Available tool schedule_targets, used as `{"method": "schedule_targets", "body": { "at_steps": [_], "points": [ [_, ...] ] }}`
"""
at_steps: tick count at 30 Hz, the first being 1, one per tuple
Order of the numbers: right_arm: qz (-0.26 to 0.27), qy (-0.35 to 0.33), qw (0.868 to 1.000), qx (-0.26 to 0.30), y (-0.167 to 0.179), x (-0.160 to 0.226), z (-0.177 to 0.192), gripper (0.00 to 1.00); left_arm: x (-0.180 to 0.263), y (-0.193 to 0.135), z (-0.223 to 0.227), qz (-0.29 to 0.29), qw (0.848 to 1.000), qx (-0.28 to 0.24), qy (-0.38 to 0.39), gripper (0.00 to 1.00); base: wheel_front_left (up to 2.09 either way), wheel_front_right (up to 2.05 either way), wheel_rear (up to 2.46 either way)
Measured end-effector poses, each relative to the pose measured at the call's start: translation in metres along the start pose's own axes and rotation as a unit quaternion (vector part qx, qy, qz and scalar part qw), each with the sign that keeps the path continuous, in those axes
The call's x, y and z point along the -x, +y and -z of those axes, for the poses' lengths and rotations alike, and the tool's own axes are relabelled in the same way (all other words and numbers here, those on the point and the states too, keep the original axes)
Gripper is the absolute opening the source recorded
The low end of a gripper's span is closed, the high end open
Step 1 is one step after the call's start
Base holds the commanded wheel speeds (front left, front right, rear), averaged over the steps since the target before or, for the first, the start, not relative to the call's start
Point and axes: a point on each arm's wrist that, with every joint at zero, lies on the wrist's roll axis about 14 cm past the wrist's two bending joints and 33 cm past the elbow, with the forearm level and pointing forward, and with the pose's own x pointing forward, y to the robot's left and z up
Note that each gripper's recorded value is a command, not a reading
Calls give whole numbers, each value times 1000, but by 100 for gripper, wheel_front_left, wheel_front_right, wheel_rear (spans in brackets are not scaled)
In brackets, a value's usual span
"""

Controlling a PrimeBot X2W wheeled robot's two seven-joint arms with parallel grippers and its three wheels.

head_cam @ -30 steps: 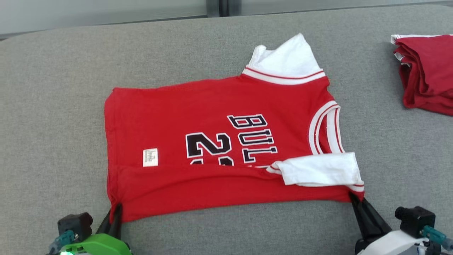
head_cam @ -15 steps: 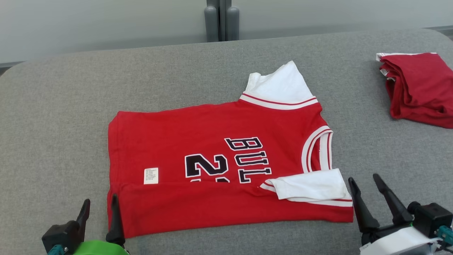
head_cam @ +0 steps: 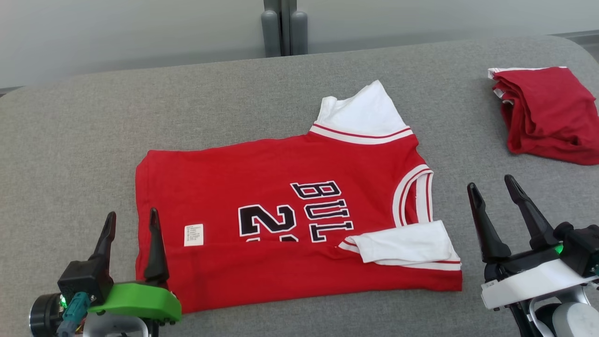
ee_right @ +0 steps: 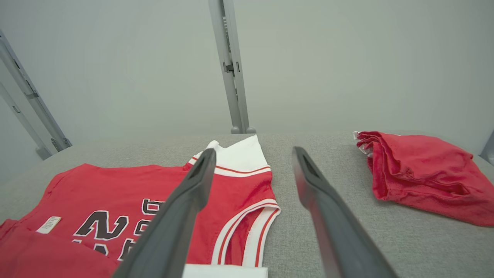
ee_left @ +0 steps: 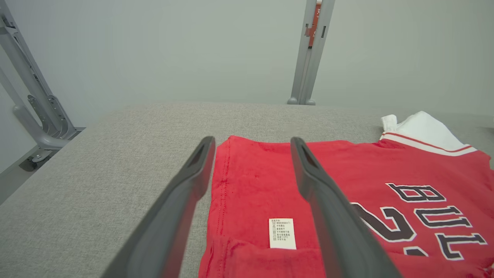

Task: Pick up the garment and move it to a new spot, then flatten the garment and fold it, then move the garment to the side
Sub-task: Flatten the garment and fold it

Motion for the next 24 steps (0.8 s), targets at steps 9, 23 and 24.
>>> {"method": "schedule_targets", "body": {
  "at_steps": [9,23,24],
  "points": [
    [-10,8,1000,-5,0,-21,9,100,-70,1,0,32,998,-6,55,100,0,0,0],
    [2,54,998,-20,-13,-38,53,100,-136,32,96,34,959,16,282,67,0,0,0],
    [6,58,998,-20,-16,-38,56,100,-136,30,104,37,954,18,296,39,0,0,0]
  ]
}}
